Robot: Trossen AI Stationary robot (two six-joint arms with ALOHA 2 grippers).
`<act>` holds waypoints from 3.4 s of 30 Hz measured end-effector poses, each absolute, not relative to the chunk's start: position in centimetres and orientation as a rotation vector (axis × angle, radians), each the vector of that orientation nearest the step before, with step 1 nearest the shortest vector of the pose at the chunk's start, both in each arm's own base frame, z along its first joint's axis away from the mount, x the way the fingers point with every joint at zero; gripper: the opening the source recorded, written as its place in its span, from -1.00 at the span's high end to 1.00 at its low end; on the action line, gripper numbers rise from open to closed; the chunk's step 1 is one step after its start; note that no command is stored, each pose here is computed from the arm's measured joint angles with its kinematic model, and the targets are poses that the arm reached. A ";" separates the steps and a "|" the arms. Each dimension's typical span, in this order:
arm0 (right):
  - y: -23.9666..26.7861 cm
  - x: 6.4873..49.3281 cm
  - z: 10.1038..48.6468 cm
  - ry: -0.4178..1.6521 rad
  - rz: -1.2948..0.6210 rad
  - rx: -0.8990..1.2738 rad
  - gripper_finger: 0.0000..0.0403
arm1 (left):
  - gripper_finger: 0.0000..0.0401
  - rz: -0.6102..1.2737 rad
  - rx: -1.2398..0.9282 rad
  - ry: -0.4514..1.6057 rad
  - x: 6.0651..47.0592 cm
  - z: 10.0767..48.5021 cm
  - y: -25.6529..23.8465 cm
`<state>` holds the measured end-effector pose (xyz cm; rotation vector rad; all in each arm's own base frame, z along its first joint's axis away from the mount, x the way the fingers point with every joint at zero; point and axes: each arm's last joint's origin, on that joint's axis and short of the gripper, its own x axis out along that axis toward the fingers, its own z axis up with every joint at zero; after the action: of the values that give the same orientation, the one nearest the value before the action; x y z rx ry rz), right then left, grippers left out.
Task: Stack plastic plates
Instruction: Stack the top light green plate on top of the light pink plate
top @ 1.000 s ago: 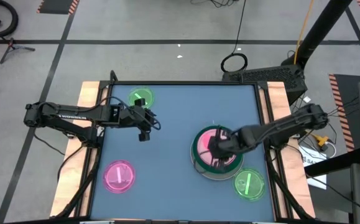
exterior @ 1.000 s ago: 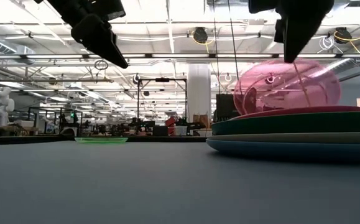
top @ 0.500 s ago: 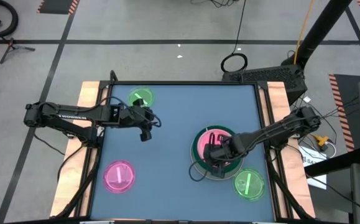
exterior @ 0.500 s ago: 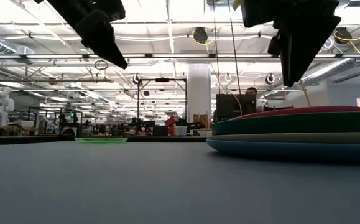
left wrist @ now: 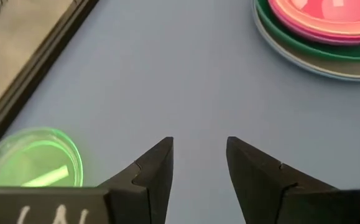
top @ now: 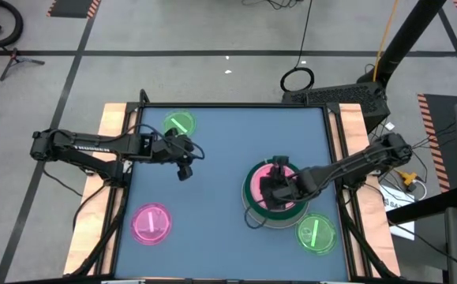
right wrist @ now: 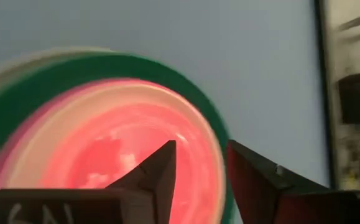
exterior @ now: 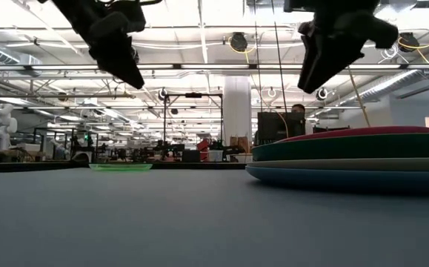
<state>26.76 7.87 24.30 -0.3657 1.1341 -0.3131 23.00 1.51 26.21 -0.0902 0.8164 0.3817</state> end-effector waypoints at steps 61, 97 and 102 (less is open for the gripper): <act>1.4 17.4 26.3 0.359 -0.401 -0.234 0.51 | 0.22 0.683 -0.353 1.296 24.8 13.8 14.1; 1.4 17.3 26.0 0.388 -0.403 -0.225 0.51 | 0.57 0.744 -0.281 1.342 25.7 13.4 16.1; 1.4 17.3 26.0 0.388 -0.404 -0.225 0.51 | 0.81 0.733 -0.273 1.338 26.0 13.5 15.7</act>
<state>17.29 1.41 25.97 -0.2251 0.3879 -0.4036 25.97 15.71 13.46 -0.2734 1.3379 0.7327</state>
